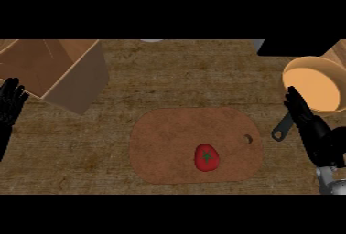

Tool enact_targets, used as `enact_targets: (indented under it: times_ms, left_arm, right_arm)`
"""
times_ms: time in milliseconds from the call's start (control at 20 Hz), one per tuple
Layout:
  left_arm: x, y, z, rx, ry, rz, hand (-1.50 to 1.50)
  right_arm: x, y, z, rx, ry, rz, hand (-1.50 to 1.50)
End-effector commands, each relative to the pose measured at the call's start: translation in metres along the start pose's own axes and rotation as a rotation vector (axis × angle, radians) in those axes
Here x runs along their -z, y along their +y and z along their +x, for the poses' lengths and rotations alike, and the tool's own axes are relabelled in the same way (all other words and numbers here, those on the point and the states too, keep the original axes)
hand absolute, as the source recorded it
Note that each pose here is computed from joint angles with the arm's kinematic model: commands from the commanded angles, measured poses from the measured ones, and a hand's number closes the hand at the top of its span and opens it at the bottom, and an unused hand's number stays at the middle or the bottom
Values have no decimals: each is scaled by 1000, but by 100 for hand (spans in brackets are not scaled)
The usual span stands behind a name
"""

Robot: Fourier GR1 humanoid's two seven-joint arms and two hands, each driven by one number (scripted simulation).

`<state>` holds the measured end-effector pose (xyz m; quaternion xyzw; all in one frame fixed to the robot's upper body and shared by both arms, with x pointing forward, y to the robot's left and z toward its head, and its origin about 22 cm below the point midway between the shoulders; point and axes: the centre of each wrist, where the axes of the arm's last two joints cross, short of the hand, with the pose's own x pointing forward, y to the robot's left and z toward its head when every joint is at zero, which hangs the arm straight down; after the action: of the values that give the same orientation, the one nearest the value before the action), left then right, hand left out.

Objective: Pick the tomato from the cutting board and place it in the pot

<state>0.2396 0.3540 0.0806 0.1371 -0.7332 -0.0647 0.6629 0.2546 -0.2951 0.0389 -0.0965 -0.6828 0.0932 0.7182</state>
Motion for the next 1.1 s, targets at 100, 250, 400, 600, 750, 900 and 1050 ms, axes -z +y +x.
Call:
enact_targets:
  times_ms: [100,250,400,600,750,900,1050]
  left_arm:
    - [13,-29,8,-76,-14,47,0]
    - [30,-48,21,-157,-24,98,0]
    - [42,-53,20,-179,33,58,0]
    - [28,-69,26,-202,63,53,0]
    - [29,-65,26,-198,65,74,0]
    - [26,-72,18,-200,61,70,0]
    - [23,-81,18,-208,76,71,0]
  right_arm:
    - [38,-1,24,47,-231,107,150]
    - [68,13,70,124,-433,200,150]
    - [69,23,17,-256,-413,95,-150]
    - [63,15,-7,-80,-584,149,-150]
    - [46,1,4,-95,-649,230,-150]
    - [58,-5,23,-145,-620,296,-150]
    - [47,-10,64,-272,-545,435,-150]
